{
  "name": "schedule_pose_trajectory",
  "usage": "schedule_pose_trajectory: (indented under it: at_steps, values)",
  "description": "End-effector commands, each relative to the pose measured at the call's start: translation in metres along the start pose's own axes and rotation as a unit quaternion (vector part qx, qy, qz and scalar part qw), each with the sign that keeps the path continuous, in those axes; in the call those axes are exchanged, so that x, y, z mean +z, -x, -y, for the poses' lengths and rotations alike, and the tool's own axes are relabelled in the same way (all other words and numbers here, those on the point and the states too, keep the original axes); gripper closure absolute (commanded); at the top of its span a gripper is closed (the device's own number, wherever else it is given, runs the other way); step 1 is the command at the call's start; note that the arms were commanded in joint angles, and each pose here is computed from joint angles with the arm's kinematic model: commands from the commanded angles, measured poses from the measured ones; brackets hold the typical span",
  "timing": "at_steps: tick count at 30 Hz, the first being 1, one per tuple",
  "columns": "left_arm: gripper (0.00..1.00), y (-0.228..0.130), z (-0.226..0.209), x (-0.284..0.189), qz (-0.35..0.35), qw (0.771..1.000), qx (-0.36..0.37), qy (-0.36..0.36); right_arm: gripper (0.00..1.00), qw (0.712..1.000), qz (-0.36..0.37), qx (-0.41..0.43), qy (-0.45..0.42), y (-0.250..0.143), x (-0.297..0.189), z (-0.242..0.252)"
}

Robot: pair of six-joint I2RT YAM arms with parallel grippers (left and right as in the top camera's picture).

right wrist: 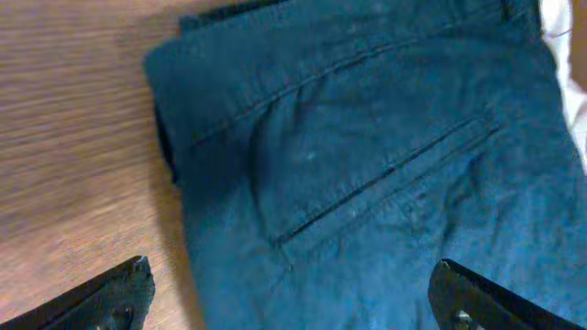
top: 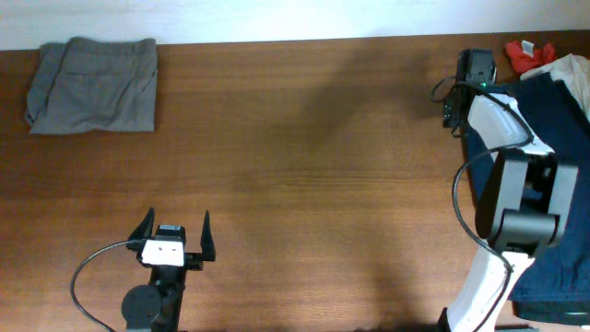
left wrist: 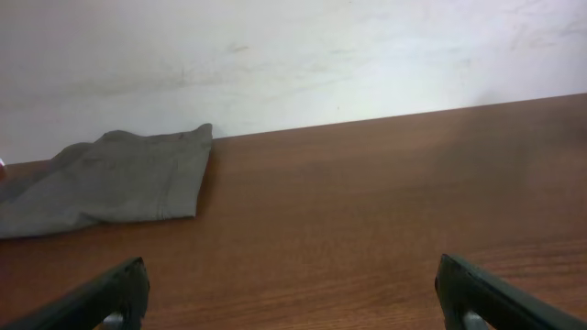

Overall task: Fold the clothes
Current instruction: 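Grasp the navy trousers on the right pile with the right gripper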

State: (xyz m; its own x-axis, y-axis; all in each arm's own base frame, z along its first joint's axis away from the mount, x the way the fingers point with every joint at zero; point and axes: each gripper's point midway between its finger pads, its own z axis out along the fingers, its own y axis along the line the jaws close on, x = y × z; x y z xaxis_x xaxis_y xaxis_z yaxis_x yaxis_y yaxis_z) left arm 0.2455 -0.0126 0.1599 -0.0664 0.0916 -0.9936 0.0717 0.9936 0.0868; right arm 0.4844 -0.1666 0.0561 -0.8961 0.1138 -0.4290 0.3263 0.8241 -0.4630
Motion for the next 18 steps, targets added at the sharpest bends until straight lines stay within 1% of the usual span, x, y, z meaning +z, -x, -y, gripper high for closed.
schedule_pose_trajectory:
  at_steps: [1, 8, 11, 13, 15, 18]
  values:
    - [0.01, -0.003, -0.002, 0.0, -0.002, 1.0, 0.008, 0.004, 0.01, 1.0, -0.004, 0.003, -0.014, 0.0, 0.019, 0.004]
    - [0.01, -0.003, -0.002, 0.0, -0.002, 1.0, 0.008, 0.004, 0.04, 1.0, -0.022, 0.006, -0.01, -0.014, 0.047, 0.0]
    - [0.01, -0.003, -0.002, 0.0, -0.002, 1.0, 0.008, 0.004, 0.04, 0.999, -0.025, 0.009, 0.024, -0.016, 0.053, -0.011]
    - [0.01, -0.003, -0.002, 0.0, -0.002, 1.0, 0.008, 0.004, 0.12, 0.999, -0.027, 0.01, 0.037, -0.018, 0.055, -0.015]
    - [0.01, -0.003, -0.002, 0.0, -0.002, 1.0, 0.008, 0.004, 0.41, 0.999, -0.027, 0.01, 0.031, -0.018, 0.055, -0.012]
    - [0.01, -0.003, -0.002, 0.0, -0.002, 1.0, 0.008, 0.004, 0.6, 0.999, -0.031, 0.009, 0.016, -0.02, 0.055, -0.007]
